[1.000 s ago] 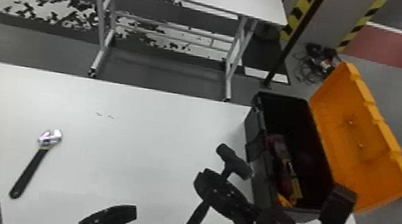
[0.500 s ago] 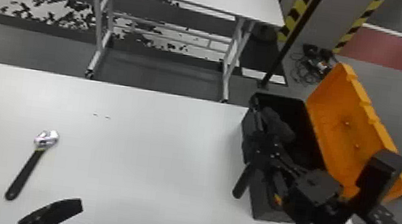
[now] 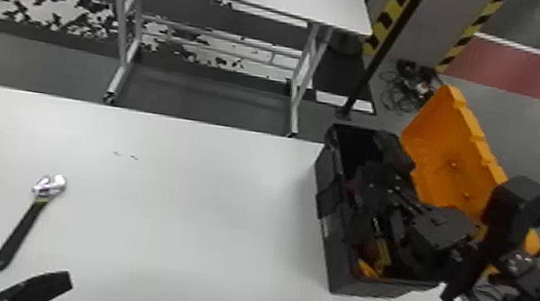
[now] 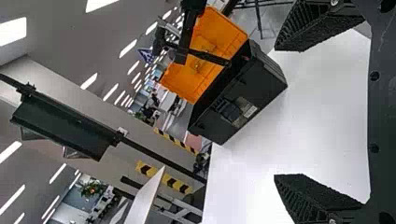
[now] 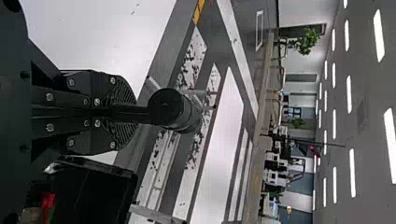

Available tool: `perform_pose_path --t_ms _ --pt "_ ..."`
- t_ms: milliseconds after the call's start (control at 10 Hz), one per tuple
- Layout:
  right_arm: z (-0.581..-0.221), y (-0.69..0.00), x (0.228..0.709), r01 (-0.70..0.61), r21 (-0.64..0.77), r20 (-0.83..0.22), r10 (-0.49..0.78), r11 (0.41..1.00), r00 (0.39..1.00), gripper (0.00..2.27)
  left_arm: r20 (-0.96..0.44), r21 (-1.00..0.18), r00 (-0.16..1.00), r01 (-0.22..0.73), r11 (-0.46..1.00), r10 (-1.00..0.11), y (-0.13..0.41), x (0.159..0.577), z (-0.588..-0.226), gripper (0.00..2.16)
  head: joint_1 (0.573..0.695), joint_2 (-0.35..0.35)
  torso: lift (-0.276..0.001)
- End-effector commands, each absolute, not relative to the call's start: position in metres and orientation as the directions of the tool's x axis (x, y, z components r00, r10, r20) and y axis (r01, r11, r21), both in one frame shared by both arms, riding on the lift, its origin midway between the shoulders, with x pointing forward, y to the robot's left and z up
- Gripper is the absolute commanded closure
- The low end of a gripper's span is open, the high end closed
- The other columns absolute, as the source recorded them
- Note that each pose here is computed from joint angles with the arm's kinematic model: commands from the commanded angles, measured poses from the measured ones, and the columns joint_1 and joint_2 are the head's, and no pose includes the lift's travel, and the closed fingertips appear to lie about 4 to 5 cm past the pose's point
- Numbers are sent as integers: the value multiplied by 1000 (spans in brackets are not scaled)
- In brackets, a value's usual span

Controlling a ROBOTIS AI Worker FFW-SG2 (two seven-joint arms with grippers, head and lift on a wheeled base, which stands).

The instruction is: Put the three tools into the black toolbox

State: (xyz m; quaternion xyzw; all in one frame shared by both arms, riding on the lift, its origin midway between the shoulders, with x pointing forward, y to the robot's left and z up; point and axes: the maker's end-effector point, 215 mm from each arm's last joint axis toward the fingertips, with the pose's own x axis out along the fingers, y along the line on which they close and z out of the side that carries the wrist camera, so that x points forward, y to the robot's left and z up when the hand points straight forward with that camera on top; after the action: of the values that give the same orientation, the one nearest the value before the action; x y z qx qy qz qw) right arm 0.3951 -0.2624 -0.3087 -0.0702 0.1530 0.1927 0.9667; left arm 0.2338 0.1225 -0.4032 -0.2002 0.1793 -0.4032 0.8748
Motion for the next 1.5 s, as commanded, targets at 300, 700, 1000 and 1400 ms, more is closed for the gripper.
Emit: perform_pose_path --t_ms 300,700,1000,1400 --pt "-325 -380 414 -237 -157 -338 174 959 925 2250 -151 -501 615 627 597 -774 133 226 -400 36 695 -343 -51" --pt "-348 -404 411 -204 -84 -351 163 975 922 2250 -142 -501 612 633 590 -778 130 223 -395 36 695 -350 -51" --pt "-372 -387 406 -214 -9 -408 191 977 892 29 -143 -506 614 629 591 -776 130 223 -397 36 695 -350 -51" --pt "-368 -333 352 -254 296 -369 356 921 859 63 -201 -476 670 571 669 -715 157 233 -409 36 695 -350 -51"
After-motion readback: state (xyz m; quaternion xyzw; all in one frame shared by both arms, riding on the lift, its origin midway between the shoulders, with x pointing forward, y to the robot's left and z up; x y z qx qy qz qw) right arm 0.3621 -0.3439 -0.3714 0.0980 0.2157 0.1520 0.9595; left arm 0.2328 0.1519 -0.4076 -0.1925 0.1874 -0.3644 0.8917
